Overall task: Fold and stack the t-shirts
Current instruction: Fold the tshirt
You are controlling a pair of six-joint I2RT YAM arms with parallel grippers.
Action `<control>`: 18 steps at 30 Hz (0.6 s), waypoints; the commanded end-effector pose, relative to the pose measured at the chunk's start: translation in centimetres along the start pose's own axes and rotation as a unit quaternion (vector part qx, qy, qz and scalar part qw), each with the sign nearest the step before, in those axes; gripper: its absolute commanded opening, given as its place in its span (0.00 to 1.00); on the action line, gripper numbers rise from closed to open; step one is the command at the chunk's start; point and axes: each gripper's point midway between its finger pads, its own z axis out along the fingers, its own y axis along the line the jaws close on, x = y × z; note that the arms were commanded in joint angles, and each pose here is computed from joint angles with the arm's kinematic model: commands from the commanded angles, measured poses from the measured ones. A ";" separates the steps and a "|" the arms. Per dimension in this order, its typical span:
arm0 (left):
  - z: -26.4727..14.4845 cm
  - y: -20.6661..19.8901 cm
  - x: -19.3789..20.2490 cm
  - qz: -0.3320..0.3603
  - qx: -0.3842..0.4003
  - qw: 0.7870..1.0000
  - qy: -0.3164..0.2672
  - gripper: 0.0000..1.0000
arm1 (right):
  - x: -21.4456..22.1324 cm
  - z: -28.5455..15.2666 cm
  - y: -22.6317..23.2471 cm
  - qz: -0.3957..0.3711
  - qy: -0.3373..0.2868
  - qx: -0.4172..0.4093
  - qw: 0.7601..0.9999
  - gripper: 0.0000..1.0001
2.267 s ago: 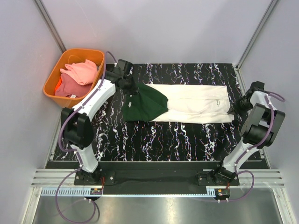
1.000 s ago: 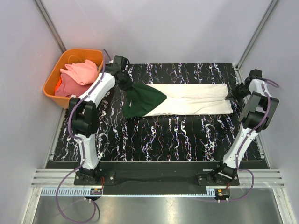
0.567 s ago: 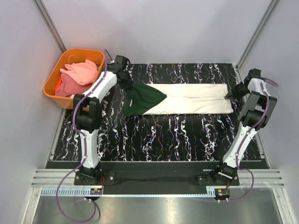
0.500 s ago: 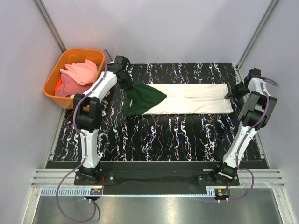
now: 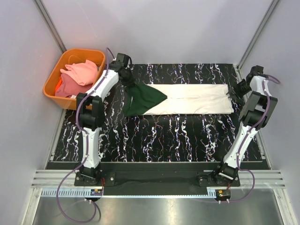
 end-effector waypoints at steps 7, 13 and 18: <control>-1.8 -1.7 -2.4 0.037 0.034 0.998 -0.033 0.30 | -2.3 -5.5 1.6 -0.046 -0.051 0.017 0.998 0.55; -5.6 -0.8 -1.8 0.085 0.024 0.995 -0.050 0.61 | 2.8 -7.5 7.3 -0.079 -0.024 -0.061 0.995 0.70; -6.7 0.4 1.4 0.128 0.042 0.991 -0.007 0.65 | 12.1 -7.7 14.2 -0.097 0.040 -0.150 0.983 0.72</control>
